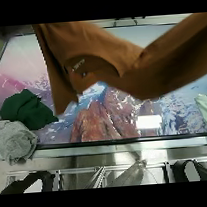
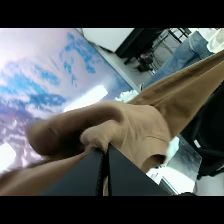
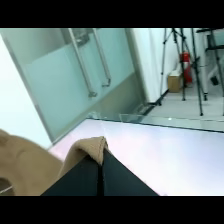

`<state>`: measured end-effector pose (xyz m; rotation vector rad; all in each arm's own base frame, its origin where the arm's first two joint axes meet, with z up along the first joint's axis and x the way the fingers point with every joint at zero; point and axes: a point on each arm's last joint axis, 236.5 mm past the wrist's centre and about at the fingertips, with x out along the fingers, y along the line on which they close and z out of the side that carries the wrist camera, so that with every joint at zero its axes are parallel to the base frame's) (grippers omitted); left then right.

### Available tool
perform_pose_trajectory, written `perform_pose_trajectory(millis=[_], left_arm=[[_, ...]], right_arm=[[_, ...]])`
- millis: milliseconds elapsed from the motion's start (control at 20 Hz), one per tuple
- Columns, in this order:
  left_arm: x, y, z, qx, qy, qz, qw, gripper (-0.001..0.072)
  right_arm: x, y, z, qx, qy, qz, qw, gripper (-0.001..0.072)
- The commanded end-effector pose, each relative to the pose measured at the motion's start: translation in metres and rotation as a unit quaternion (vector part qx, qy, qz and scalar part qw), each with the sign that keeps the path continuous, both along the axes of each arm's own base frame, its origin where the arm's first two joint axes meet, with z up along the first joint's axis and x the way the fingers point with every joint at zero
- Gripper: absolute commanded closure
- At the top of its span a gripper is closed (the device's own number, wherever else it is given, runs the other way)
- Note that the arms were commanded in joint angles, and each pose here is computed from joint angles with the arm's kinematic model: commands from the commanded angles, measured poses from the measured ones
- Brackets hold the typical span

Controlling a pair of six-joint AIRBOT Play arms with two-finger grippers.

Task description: Fold the shirts.

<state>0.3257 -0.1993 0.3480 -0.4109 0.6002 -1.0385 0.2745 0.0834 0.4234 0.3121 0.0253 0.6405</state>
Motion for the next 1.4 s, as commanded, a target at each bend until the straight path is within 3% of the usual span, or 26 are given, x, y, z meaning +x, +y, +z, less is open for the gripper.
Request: perform_pose_trajectory(millis=[0, 300, 350, 400, 450, 500, 700, 900, 1050, 1200, 1350], left_arm=[[0.010, 0.002, -0.064, -0.009, 0.072, 0.006, 0.997, 0.0689], [0.084, 0.014, -0.237, -0.011, 0.242, 0.059, 0.968, 0.0689], [0.099, 0.018, -0.267, -0.005, 0.256, 0.073, 0.964, 0.0505], [0.113, 0.026, -0.288, -0.003, 0.265, 0.088, 0.960, 0.0212], [0.129, 0.037, -0.303, -0.004, 0.274, 0.102, 0.956, -0.0009], [0.144, 0.050, -0.307, -0.006, 0.274, 0.108, 0.956, -0.0010], [0.160, 0.103, -0.297, 0.038, 0.254, 0.075, 0.963, -0.0007], [0.082, 0.086, -0.320, 0.091, 0.360, -0.046, 0.927, -0.0006], [0.032, 0.041, -0.350, 0.117, 0.408, -0.110, 0.899, -0.0005], [0.000, 0.018, -0.399, 0.213, 0.420, -0.125, 0.873, -0.0006], [0.003, 0.021, -0.442, 0.317, 0.402, -0.083, 0.855, -0.0006]], right_arm=[[0.025, -0.006, -0.035, -0.023, 0.053, -0.003, 0.998, 0.0697], [0.143, 0.012, -0.227, -0.056, 0.279, 0.041, 0.958, 0.0697], [0.165, 0.009, -0.258, -0.060, 0.302, 0.029, 0.951, 0.0695], [0.185, 0.004, -0.284, -0.053, 0.322, 0.017, 0.945, 0.0551], [0.203, -0.001, -0.306, -0.040, 0.342, 0.012, 0.939, 0.0272], [0.213, -0.008, -0.319, -0.027, 0.362, 0.010, 0.932, 0.0208], [0.189, -0.041, -0.346, 0.009, 0.450, 0.031, 0.892, 0.0210], [0.080, -0.027, -0.402, 0.053, 0.621, 0.115, 0.773, 0.0212], [0.007, 0.001, -0.449, 0.094, 0.683, 0.111, 0.716, 0.0213], [-0.038, 0.015, -0.486, 0.113, 0.703, 0.067, 0.699, 0.0212], [-0.057, 0.014, -0.515, 0.117, 0.707, 0.018, 0.697, 0.0212]])
